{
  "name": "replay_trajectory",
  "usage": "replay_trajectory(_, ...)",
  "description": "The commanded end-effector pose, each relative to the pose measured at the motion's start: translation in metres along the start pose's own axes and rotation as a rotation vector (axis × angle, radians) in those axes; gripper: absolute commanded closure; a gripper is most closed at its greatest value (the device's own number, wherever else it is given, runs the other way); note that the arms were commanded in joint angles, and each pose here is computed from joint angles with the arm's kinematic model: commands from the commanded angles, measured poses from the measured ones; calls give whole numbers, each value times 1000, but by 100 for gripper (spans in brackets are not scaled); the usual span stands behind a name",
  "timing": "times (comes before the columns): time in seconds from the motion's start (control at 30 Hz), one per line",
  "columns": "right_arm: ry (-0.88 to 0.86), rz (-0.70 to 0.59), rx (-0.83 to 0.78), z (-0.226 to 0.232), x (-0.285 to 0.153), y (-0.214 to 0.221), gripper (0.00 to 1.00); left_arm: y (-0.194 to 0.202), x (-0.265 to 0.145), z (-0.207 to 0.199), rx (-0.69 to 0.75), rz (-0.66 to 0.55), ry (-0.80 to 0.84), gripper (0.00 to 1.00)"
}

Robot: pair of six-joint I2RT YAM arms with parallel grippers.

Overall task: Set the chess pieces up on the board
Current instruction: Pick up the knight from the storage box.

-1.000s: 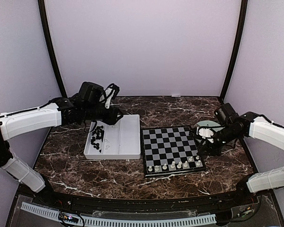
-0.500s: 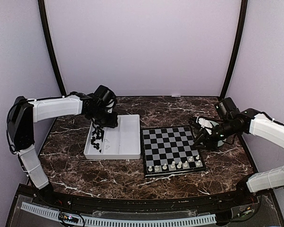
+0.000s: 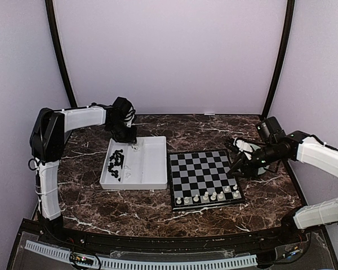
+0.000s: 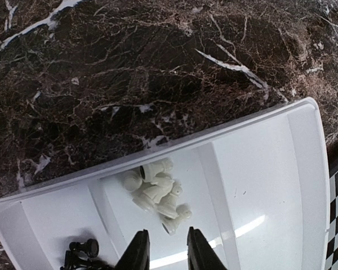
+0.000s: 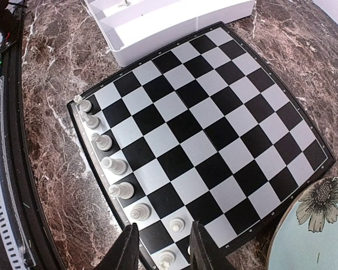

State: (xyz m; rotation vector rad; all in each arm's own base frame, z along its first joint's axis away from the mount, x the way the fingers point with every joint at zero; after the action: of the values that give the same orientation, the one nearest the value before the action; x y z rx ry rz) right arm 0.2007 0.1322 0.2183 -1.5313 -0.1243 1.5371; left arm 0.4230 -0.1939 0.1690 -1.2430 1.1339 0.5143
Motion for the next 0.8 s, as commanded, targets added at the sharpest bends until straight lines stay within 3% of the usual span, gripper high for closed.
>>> replay_trajectory(0.0,6,-33,-5,1,-2,0,67,-7,6,-4,0,-4,19,75)
replay_trajectory(0.27,-2,-34,-1,0,-1,0,67,-11,22,-1,111,11,-14,75)
replay_trajectory(0.77,-13,-33,4,0,0,0,67,4,35,8,214,181,-102,70)
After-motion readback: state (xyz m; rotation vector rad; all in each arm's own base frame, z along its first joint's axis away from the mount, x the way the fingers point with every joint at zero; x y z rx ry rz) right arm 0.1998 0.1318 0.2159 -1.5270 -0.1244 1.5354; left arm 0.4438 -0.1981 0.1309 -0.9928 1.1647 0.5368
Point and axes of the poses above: each gripper's point midway between its finger pads, its own x axis out along the fingers, its own z axis along the line the jaws close on, y = z × x, the point moved 10 cm from there along -x, back along the fingers, and after that the axes turned 10 degrees about x, right-handed, at the moved point
